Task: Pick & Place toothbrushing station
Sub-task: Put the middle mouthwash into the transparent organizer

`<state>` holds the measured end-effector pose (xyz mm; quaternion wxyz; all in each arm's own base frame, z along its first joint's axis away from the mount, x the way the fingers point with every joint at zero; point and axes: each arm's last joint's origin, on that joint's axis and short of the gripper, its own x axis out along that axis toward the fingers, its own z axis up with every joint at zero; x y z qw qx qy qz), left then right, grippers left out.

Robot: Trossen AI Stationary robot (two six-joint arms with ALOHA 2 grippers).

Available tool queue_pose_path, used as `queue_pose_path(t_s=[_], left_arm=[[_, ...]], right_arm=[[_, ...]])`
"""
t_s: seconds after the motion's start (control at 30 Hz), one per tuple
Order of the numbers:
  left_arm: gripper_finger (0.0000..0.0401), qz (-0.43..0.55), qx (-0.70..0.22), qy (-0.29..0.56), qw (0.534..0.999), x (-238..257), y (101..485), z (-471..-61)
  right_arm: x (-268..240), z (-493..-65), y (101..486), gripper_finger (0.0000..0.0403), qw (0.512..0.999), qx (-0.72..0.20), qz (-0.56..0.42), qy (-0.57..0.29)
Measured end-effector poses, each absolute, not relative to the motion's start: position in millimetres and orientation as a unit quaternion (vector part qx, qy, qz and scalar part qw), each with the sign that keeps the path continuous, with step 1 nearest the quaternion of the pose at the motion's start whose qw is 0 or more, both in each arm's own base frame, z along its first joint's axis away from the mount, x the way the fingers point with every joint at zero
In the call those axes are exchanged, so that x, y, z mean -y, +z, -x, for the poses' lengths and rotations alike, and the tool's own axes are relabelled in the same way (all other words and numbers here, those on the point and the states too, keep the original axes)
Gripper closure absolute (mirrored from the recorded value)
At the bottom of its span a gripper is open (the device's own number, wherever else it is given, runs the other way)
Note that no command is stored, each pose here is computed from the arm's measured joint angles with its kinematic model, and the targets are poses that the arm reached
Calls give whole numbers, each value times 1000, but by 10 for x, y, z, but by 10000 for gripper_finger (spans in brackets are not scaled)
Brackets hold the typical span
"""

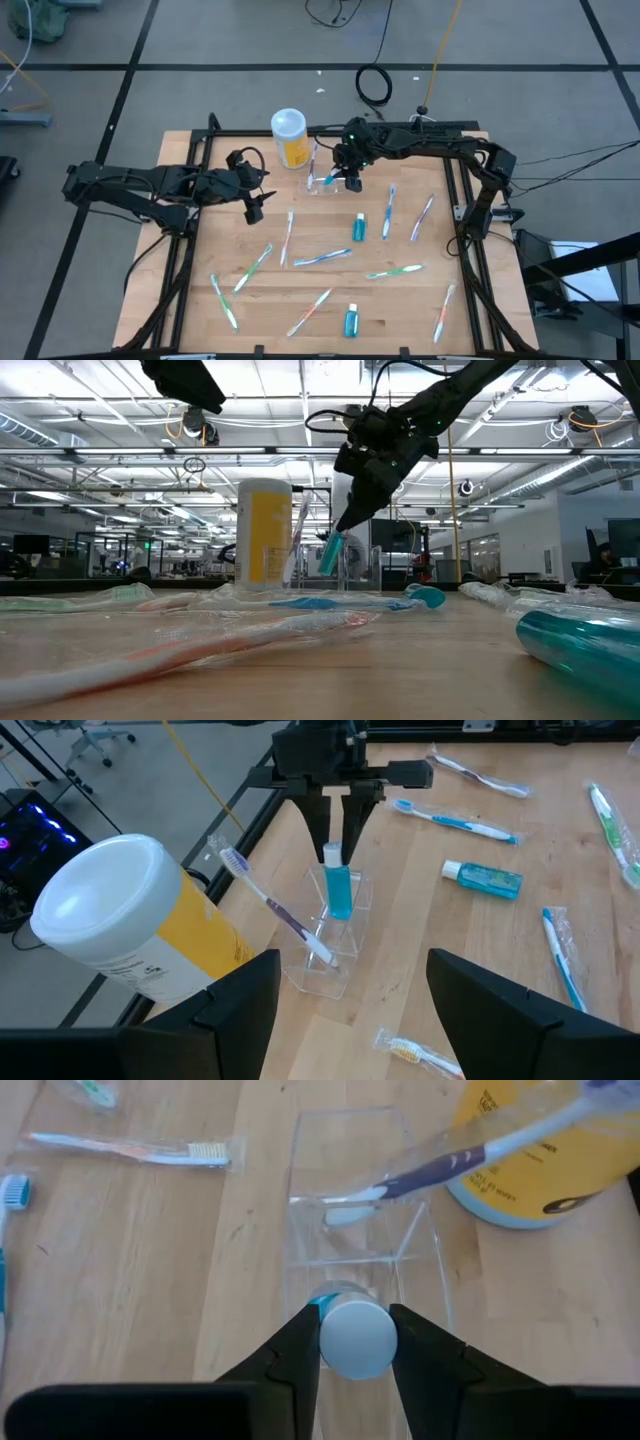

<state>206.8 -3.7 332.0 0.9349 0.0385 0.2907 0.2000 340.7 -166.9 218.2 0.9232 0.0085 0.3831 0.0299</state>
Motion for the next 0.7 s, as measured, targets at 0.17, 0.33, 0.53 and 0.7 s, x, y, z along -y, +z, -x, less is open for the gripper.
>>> queue_pose_path(t_s=[0.17,0.33,0.53,0.7], left_arm=[[146,-38,-291,200,935,37,3320,-2068],[146,-38,-291,200,935,38,3320,-2068],[146,-39,-291,200,935,38,3318,-2069],[146,-39,-291,200,935,37,3318,-2068]], right_arm=[[1654,-3368,2146,306,912,-410,-19,27],[1635,-3314,2101,305,893,-449,-18,14],[1605,-3257,2081,305,878,-478,-32,22],[1598,-3251,2076,304,875,-482,-34,23]])
